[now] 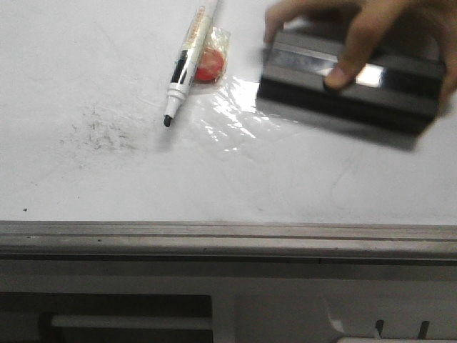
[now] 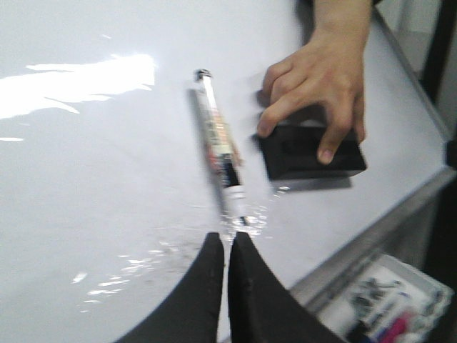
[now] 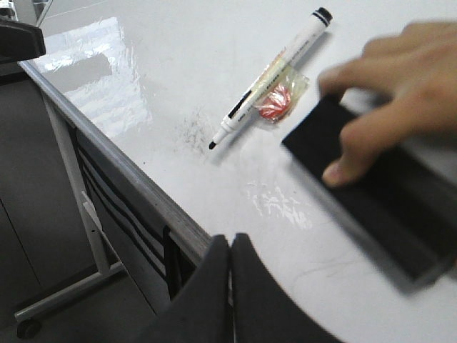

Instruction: Write number 8 on whiteboard

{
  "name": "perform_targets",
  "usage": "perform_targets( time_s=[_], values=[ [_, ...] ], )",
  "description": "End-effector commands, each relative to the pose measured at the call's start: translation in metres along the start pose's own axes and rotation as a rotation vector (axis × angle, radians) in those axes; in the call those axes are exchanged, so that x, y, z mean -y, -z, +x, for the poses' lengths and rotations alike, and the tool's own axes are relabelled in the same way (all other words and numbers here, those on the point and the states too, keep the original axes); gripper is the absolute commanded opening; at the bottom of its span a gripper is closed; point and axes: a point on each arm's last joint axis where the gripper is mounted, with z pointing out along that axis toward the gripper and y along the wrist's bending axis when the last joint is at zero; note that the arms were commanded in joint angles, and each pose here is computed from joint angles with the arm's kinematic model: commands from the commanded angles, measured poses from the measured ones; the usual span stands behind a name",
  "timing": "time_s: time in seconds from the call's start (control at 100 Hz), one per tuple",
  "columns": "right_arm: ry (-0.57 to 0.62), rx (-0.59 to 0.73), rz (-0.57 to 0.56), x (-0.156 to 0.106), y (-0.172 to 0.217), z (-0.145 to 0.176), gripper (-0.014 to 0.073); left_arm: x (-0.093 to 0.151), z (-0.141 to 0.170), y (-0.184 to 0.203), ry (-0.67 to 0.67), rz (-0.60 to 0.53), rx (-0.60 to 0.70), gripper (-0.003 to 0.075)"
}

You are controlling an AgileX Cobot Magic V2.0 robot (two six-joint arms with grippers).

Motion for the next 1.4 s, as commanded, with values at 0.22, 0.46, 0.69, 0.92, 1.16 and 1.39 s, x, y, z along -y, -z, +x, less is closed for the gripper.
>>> perform_targets(
  time_s=[0.22,0.46,0.69,0.92,1.16,1.39],
  values=[
    [-0.004,0.066,0.052,0.005,0.001,-0.013,-0.0063,-0.019,0.050,0.028,-0.148,-0.335,0.157,-0.0020],
    [-0.004,0.066,0.052,0.005,0.001,-0.013,-0.0063,-0.028,0.072,0.031,0.010,-0.501,0.002,-0.0020],
    [-0.004,0.066,0.052,0.005,0.001,-0.013,-0.0063,-0.026,0.088,0.032,0.044,-0.500,-0.166,-0.0020],
    [-0.004,0.066,0.052,0.005,0.001,-0.013,-0.0063,-0.025,0.087,0.031,0.111,-0.487,-0.146,-0.0020],
    [-0.004,0.066,0.052,0.005,0.001,-0.013,-0.0063,-0.024,0.086,0.031,0.142,-0.480,-0.135,-0.0020],
    [-0.004,0.066,0.052,0.005,0.001,-0.013,-0.0063,-0.024,0.086,0.031,0.142,-0.480,-0.135,-0.0020]
  ],
)
